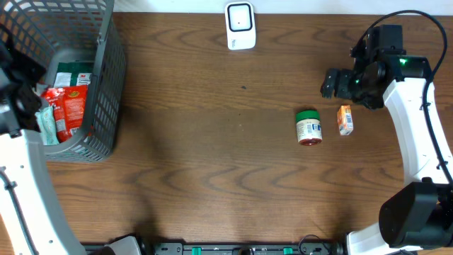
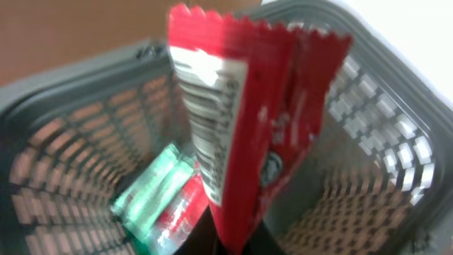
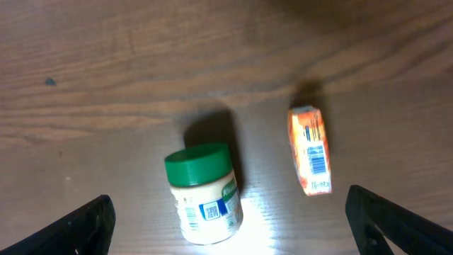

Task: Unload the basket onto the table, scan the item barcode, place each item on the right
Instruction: 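Reach the left gripper into the basket and grasp a red sachet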

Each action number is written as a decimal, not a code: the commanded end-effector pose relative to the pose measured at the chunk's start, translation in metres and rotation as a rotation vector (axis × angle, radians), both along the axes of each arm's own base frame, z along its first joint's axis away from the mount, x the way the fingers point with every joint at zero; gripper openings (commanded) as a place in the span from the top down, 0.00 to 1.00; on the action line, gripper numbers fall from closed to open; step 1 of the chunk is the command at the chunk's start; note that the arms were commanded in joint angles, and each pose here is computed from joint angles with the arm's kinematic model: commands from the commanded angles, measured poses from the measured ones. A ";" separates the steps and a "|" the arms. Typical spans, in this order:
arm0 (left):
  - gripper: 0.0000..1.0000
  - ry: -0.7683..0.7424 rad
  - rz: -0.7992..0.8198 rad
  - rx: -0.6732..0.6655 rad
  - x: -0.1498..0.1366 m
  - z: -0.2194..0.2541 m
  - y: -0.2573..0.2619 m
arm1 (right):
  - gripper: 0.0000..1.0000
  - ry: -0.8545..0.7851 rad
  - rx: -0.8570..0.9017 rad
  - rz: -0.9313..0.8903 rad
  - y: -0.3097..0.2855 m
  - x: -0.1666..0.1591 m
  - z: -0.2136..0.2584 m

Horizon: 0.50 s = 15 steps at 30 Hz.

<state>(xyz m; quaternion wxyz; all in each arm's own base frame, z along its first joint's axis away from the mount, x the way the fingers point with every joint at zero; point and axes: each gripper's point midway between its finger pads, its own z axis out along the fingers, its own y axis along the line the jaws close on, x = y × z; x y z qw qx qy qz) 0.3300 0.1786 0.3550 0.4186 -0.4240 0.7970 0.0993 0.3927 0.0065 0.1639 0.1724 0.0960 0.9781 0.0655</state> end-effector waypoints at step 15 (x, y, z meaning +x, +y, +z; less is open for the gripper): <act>0.93 0.438 -0.733 -0.176 0.037 -0.108 -0.296 | 0.01 -0.078 -0.105 -0.053 -0.026 0.013 0.016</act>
